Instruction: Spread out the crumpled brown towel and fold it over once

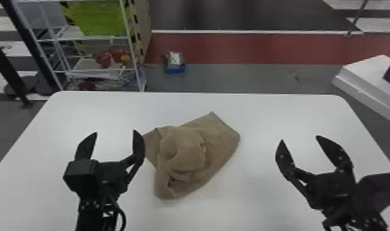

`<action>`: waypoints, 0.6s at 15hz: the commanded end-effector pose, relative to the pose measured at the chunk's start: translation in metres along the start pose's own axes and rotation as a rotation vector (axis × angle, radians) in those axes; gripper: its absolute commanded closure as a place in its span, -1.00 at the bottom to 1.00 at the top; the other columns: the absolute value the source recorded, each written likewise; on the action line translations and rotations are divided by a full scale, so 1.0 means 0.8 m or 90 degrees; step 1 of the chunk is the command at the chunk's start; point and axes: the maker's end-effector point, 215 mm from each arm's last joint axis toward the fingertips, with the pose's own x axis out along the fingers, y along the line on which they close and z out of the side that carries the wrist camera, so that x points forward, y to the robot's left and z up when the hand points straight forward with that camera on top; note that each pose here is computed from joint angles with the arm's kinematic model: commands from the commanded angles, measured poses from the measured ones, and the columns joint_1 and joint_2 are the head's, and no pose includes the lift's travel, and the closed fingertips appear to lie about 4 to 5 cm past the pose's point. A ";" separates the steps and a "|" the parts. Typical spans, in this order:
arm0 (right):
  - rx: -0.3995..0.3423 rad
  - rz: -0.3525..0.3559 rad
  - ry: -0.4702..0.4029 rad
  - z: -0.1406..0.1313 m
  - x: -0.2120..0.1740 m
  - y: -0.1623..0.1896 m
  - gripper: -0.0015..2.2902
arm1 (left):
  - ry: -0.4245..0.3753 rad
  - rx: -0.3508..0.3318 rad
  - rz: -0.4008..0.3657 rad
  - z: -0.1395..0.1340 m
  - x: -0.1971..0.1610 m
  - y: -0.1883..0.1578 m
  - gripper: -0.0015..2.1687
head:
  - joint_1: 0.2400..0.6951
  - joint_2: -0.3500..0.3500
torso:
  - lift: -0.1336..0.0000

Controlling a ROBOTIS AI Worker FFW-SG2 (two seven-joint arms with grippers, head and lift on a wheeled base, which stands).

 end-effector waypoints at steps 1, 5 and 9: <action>-0.001 -0.004 0.003 -0.003 -0.001 -0.004 -0.87 | 0.000 0.001 0.000 0.000 0.000 0.001 -0.93 | 1.00 0.03 | -0.84; -0.012 -0.020 0.018 -0.019 -0.008 -0.032 -0.86 | -0.002 -0.001 -0.026 0.004 0.001 -0.006 -0.81 | 1.00 0.00 | -0.84; -0.035 -0.026 0.028 -0.027 -0.008 -0.069 -0.83 | 0.010 -0.002 -0.036 -0.001 0.007 -0.007 -0.81 | 1.00 -0.11 | -0.84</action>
